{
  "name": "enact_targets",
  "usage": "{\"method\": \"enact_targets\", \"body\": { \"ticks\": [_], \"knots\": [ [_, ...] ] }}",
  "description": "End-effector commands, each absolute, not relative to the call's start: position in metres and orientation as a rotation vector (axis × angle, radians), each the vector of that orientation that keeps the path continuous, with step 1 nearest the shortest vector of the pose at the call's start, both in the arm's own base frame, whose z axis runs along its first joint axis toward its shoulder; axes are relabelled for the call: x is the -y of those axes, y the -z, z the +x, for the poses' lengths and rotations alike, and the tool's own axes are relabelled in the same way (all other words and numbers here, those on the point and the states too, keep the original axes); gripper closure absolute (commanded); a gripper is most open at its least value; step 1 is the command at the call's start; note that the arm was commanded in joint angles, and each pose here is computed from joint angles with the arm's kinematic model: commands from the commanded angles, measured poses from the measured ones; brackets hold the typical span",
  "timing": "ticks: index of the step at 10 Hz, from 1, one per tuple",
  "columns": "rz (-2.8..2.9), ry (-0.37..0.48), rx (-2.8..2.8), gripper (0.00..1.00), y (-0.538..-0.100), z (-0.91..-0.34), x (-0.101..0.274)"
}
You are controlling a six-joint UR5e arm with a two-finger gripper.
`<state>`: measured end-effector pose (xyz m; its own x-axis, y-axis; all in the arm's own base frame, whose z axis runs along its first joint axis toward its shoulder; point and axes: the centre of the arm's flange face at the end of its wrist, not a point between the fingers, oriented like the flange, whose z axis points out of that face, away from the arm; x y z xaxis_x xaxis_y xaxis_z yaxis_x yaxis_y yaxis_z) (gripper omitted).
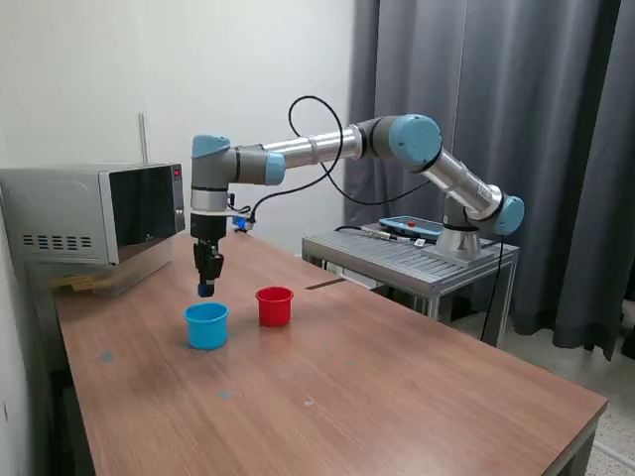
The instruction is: Place red objects in the red bin, and blue objects in the blue bin.
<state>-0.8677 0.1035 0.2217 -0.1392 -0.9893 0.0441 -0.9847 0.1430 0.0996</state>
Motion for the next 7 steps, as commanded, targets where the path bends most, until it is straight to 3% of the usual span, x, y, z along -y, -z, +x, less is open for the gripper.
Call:
{"method": "enact_targets", "body": {
  "ticks": [1, 7],
  "knots": [
    [2.004, 0.069, 2.285, 1.00, -0.206, -0.871, -0.095],
    [2.022, 0.047, 2.297, 1.00, -0.192, -0.869, -0.089]
  ]
}}
